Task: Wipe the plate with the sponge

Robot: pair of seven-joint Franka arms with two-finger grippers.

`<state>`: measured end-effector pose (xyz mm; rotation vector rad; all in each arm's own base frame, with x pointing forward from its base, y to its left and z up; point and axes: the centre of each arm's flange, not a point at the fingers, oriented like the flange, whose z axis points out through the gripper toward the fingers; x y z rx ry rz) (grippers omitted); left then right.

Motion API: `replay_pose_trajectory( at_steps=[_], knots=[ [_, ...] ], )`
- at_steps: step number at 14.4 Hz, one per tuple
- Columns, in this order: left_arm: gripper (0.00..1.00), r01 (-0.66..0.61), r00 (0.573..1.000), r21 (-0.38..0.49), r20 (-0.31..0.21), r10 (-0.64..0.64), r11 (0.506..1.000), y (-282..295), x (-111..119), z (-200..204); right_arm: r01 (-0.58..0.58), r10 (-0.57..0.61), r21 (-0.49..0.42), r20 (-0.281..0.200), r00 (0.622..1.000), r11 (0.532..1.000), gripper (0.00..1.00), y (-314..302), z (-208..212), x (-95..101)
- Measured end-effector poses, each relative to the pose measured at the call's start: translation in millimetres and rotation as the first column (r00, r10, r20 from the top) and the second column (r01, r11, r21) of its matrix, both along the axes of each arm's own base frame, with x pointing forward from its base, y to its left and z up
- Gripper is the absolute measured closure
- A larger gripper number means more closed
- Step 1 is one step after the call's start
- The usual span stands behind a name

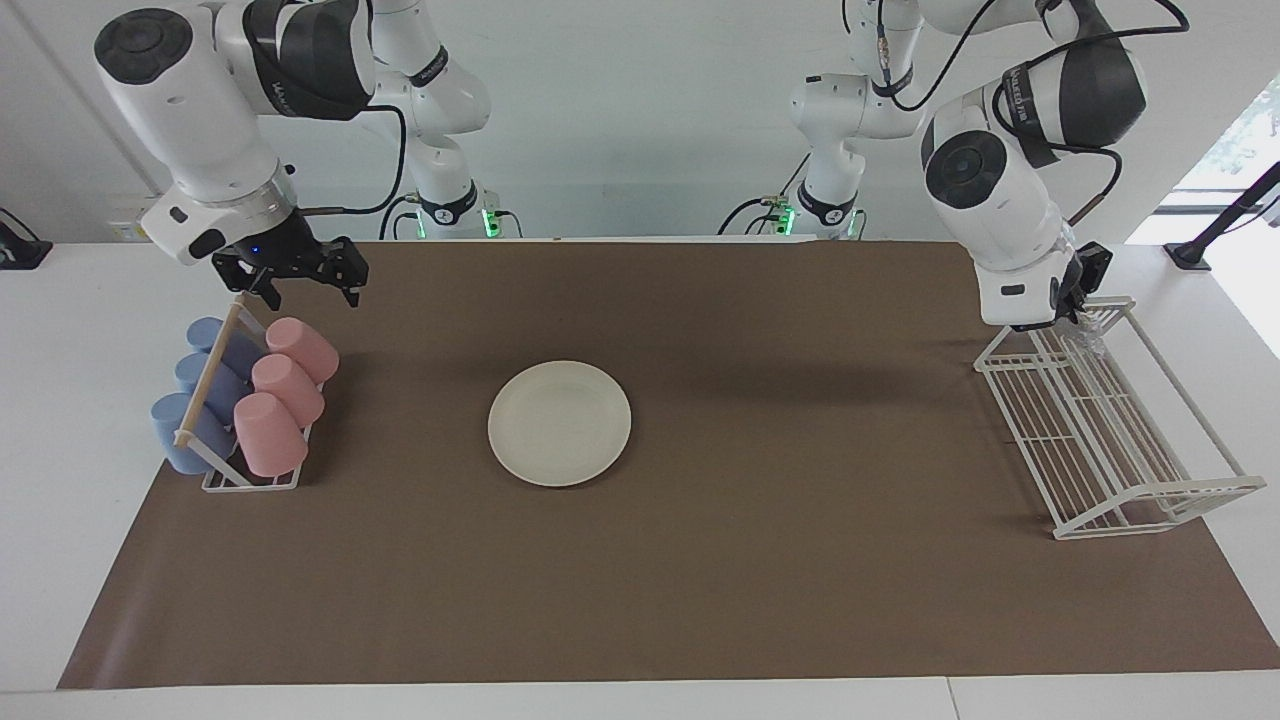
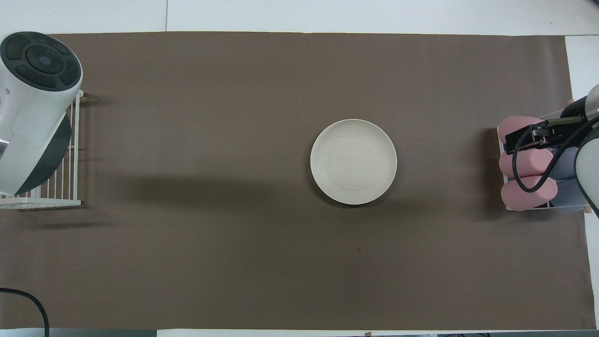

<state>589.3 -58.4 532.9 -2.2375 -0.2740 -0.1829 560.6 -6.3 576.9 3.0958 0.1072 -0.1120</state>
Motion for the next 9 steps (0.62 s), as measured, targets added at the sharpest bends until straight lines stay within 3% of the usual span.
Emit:
replay_pose_trajectory(
  at_steps=[2,6,9],
  knots=[
    [0.95,0.057,0.998,0.078,-0.018,-0.056,0.995,5.9,5.8,-24.3,-0.018,0.019,-0.001,0.004,1.000,1.000,0.00,10.3,2.1,0.3],
    [0.95,0.113,0.989,0.144,-0.109,-0.097,0.983,23.4,-2.6,-83.1,-0.025,0.025,-0.001,0.015,1.000,1.000,0.00,14.0,10.3,-3.9],
    [0.95,0.113,0.989,0.146,-0.108,-0.098,0.983,24.4,-11.3,-112.1,-0.022,0.022,0.000,0.018,1.000,1.000,0.00,12.4,22.8,-14.0]
  ],
)
